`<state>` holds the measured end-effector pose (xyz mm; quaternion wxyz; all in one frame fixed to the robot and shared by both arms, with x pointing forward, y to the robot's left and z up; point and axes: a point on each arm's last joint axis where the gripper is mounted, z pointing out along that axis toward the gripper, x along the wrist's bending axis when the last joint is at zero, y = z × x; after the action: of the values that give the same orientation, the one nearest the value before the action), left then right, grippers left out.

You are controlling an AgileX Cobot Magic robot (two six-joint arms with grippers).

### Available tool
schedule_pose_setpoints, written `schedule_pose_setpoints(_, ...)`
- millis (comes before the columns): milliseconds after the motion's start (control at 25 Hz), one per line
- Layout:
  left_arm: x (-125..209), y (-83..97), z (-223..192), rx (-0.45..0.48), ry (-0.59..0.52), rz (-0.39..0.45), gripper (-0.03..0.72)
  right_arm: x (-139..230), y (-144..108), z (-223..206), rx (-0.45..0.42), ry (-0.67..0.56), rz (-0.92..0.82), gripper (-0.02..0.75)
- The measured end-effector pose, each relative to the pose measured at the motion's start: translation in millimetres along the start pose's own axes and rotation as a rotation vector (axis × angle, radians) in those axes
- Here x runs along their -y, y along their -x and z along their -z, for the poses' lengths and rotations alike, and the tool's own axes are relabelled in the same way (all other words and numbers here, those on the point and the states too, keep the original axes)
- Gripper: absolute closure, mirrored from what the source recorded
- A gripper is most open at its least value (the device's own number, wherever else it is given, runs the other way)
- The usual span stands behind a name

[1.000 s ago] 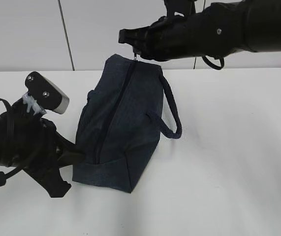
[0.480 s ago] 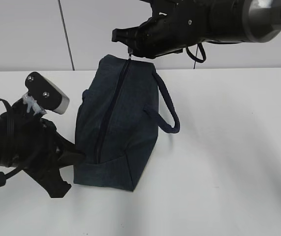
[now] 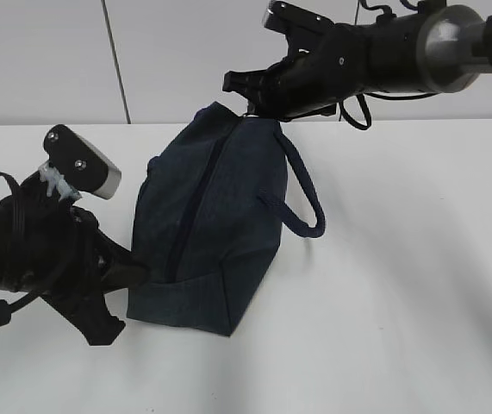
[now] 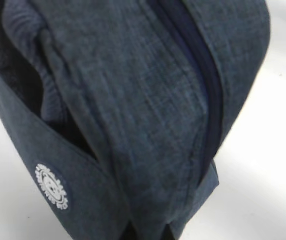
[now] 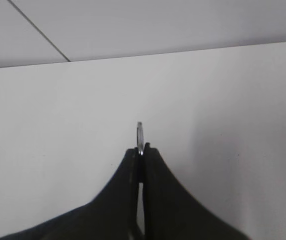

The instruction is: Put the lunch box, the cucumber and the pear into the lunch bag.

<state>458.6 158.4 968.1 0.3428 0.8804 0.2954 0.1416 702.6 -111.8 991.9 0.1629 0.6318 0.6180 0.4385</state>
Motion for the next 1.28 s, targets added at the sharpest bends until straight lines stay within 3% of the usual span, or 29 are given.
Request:
schedule_pose_setpoints(720,0,-1.2,0,-0.013,0.002,0.000,0.681,4,11,-18,0.020,-0.091,-0.065,0.727)
schedule_pose_setpoints(800,0,-1.0,0,-0.011,0.002,0.000,0.655,3,11,-18,0.018,-0.091,-0.043,0.692)
schedule_pose_setpoints(960,1,0.2,0,-0.002,-0.001,0.010,0.517,1,13,-13,0.022,-0.115,0.046,0.412)
schedule_pose_setpoints(1040,2,0.6,0,0.000,0.000,0.026,0.440,-3,10,-7,0.015,-0.112,0.089,0.316)
schedule_pose_setpoints(1120,2,0.7,0,0.001,0.003,0.038,0.388,-11,8,1,0.009,-0.096,0.116,0.272)
schedule_pose_setpoints(1280,-1,1.1,4,-0.003,0.022,0.045,0.361,-26,0,19,-0.006,-0.055,0.150,0.253)
